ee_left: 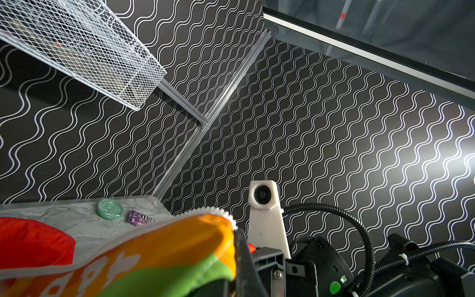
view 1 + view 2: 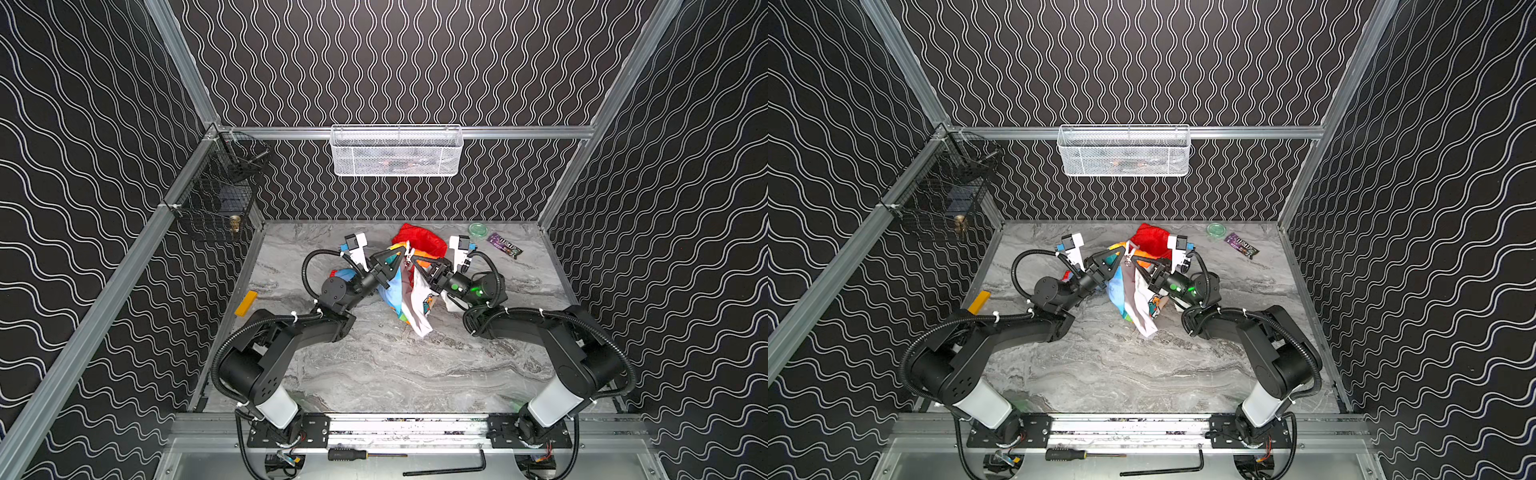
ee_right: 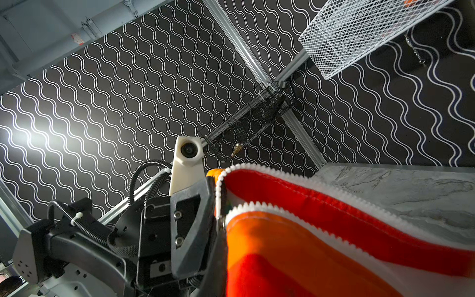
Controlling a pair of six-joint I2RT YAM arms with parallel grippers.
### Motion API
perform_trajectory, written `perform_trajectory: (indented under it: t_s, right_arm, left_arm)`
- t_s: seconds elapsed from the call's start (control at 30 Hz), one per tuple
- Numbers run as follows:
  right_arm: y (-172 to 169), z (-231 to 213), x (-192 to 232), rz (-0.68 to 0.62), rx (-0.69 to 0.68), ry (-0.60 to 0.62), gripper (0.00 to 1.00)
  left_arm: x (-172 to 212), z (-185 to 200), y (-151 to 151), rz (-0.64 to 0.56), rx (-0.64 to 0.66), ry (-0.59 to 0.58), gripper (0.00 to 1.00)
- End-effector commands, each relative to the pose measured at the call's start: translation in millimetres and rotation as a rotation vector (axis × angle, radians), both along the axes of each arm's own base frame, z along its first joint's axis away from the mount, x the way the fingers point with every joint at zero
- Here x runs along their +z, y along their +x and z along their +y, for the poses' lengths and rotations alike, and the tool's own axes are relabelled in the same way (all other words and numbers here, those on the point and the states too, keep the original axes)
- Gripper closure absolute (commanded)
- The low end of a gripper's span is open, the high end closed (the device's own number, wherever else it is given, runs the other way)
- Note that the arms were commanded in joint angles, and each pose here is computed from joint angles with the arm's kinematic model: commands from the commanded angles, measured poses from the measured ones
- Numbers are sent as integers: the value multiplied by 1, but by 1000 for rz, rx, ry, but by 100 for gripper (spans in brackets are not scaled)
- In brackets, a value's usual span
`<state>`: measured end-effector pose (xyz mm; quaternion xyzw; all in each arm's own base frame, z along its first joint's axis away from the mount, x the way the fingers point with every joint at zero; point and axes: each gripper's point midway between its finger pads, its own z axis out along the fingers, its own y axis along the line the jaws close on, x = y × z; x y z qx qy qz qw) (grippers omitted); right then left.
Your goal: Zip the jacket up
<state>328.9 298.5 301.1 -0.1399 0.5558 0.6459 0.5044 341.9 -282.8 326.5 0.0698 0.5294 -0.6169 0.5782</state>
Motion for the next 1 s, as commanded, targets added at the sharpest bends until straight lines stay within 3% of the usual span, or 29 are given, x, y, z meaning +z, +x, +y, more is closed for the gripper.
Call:
perform_trajectory:
  t_s: [0.0, 0.43, 0.97]
  right_arm:
    - [-2, -2, 14, -38, 1, 37, 100]
    - [-8, -6, 12, -36, 1, 46, 100]
    - [-10, -3, 18, -52, 18, 62, 100]
  left_arm:
    - [12, 3, -6, -42, -14, -39, 100]
    - [22, 11, -1, -56, 44, -67, 100]
    - [10, 5, 3, -23, 24, -57, 100]
